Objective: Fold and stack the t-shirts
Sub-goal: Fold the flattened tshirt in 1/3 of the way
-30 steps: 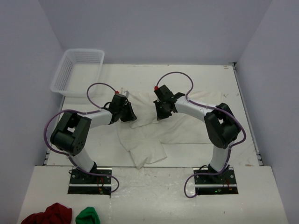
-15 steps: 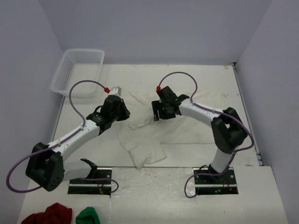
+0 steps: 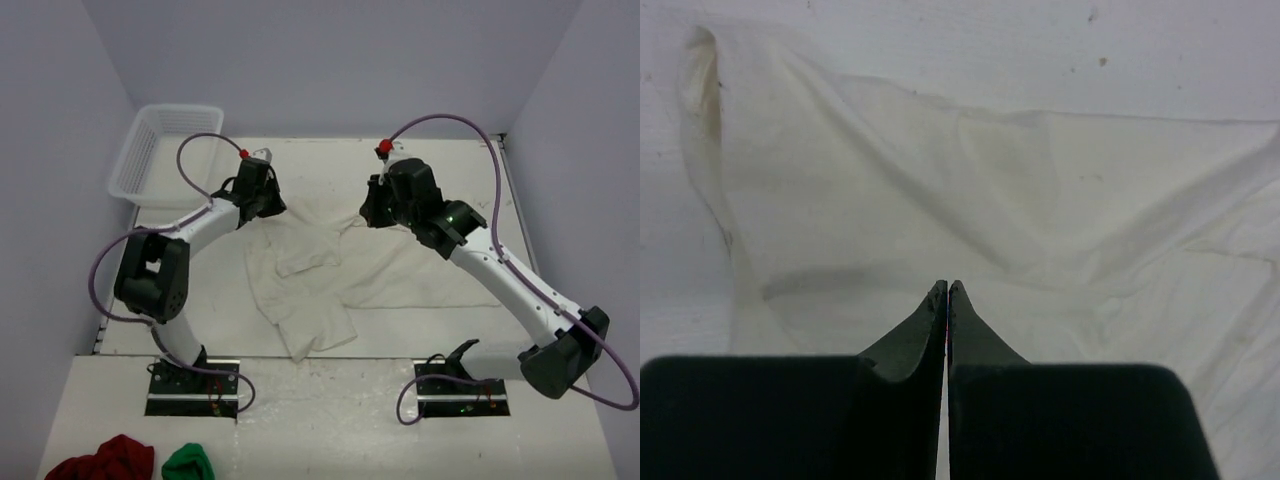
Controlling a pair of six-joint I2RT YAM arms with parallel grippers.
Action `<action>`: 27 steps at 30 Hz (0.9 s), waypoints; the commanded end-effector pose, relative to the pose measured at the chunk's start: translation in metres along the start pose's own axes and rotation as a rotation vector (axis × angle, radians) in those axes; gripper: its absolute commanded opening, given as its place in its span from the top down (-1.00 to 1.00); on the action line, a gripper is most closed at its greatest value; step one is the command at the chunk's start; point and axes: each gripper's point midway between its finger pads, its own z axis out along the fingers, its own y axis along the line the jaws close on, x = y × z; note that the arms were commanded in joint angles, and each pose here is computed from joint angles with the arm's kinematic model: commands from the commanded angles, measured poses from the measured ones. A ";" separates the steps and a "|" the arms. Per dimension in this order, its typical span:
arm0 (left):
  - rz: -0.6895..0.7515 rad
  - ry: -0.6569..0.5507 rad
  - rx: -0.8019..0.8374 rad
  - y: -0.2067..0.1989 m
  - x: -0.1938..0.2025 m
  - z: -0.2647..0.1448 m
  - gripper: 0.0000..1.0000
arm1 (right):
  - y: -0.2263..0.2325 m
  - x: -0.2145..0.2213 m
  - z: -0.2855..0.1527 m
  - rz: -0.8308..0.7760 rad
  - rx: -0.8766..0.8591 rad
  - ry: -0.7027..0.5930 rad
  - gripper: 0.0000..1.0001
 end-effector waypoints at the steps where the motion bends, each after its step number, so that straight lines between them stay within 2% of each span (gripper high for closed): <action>1: 0.014 0.034 0.066 0.003 -0.022 0.027 1.00 | -0.021 -0.009 0.011 -0.001 0.086 0.024 1.00; 2: 0.020 0.025 0.085 -0.001 -0.034 0.031 1.00 | -0.026 -0.018 0.018 0.023 0.094 0.029 1.00; 8: 0.007 0.083 0.073 0.017 -0.049 0.061 1.00 | -0.048 -0.034 0.037 0.110 0.131 0.118 1.00; 9: -0.004 0.095 0.063 0.023 -0.048 0.068 1.00 | -0.052 -0.019 0.047 0.130 0.135 0.204 1.00; 11: -0.030 0.106 0.071 0.027 -0.053 0.071 1.00 | -0.066 -0.027 0.052 0.170 0.159 0.230 1.00; 12: -0.041 0.128 0.061 0.033 -0.049 0.077 1.00 | -0.077 -0.014 0.060 0.183 0.190 0.291 1.00; 16: -0.062 0.164 0.047 0.042 -0.050 0.083 1.00 | -0.123 -0.005 0.074 0.288 0.255 0.346 1.00; 21: -0.085 0.192 0.052 0.046 -0.049 0.091 1.00 | -0.179 0.032 0.097 0.349 0.308 0.440 1.00; 22: -0.087 0.190 0.058 0.045 -0.052 0.091 1.00 | -0.187 0.037 0.098 0.339 0.336 0.447 0.83; 23: -0.089 0.198 0.075 0.042 -0.051 0.091 1.00 | -0.190 0.036 0.102 0.314 0.324 0.428 0.55; 24: -0.088 0.203 0.078 0.040 -0.053 0.090 1.00 | -0.195 0.039 0.104 0.319 0.324 0.433 0.10; 27: -0.082 0.225 0.080 0.041 -0.047 0.090 1.00 | -0.208 0.048 0.108 0.367 0.340 0.460 0.07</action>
